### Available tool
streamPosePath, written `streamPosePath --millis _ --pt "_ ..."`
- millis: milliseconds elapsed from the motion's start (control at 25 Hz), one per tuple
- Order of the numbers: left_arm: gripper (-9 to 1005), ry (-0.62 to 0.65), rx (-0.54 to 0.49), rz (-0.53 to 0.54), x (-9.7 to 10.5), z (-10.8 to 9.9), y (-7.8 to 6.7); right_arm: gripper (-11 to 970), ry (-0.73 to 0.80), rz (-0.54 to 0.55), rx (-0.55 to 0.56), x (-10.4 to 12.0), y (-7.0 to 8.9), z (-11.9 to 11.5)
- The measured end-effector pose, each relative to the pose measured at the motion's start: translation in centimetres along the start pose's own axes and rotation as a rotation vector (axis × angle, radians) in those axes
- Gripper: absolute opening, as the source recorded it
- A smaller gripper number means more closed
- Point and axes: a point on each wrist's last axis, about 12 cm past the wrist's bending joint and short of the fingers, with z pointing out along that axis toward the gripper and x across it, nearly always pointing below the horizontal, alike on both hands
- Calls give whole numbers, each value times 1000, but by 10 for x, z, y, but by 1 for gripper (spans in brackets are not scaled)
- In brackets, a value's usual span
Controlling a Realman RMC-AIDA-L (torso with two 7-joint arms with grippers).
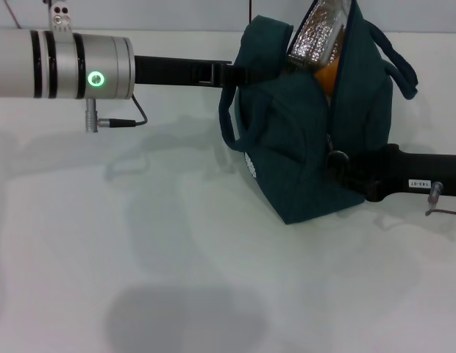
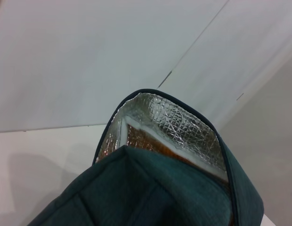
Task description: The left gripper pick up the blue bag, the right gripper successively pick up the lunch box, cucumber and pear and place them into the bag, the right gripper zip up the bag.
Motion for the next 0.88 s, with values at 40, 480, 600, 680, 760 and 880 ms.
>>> streamPosePath --millis 40,480,600,680,760,880 --pt "76 0 0 1 0 0 0 313 0 0 2 0 0 0" --pt "78 -3 -2 1 -1 -1 0 41 -10 -4 18 0 -2 -3" --pt "78 -3 -2 2 -1 0 0 8 -13 -4 2 0 0 -4" --pt "78 -3 -1 2 -2 0 0 8 -18 -1 -33 -1 3 -6" --pt "79 -2 1 2 -3 0 -1 8 -23 2 -73 -3 6 -10" --pt "79 2 6 3 -3 1 -2 9 -23 15 -105 -7 7 -16"
